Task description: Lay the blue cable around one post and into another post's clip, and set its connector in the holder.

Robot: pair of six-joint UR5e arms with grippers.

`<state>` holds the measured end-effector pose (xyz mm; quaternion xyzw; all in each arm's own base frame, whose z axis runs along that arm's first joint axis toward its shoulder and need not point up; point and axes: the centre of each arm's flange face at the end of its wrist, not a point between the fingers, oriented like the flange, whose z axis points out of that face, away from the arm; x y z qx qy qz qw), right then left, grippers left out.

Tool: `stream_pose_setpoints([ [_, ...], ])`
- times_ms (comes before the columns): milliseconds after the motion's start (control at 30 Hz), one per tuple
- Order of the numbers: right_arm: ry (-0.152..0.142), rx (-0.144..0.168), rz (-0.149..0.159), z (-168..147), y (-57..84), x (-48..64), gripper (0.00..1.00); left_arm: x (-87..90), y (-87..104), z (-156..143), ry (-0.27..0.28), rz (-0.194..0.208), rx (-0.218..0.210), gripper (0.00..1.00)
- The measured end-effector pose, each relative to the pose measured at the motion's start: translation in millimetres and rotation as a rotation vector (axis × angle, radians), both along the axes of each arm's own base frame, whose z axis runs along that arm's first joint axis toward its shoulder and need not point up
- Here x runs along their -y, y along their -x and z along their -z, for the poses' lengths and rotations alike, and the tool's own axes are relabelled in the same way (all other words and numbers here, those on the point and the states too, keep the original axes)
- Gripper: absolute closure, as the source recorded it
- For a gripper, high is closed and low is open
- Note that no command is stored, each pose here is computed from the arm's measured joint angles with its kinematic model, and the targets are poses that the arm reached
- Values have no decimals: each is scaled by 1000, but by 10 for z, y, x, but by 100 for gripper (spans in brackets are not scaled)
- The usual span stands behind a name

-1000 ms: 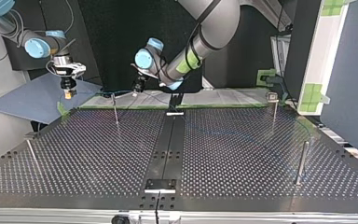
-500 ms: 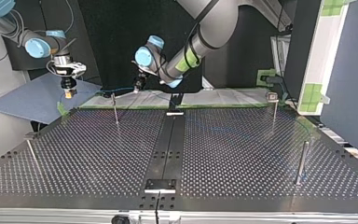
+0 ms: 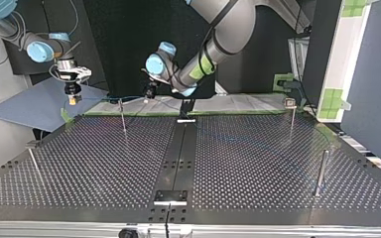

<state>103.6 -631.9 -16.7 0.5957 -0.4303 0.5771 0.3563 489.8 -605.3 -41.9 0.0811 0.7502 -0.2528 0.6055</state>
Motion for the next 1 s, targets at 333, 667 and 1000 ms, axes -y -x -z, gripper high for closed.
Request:
stream_pose_setpoints([
  [333,-2,5,-2,7,-21,47,100,-39,-79,-4,10,-3,-5,98],
  [667,-48,-30,1,188,-22,76,100,-26,-133,-10,12,-4,-6,98],
  [1000,-50,-26,5,170,6,119,100,-23,-274,-117,19,-14,1,98],
])
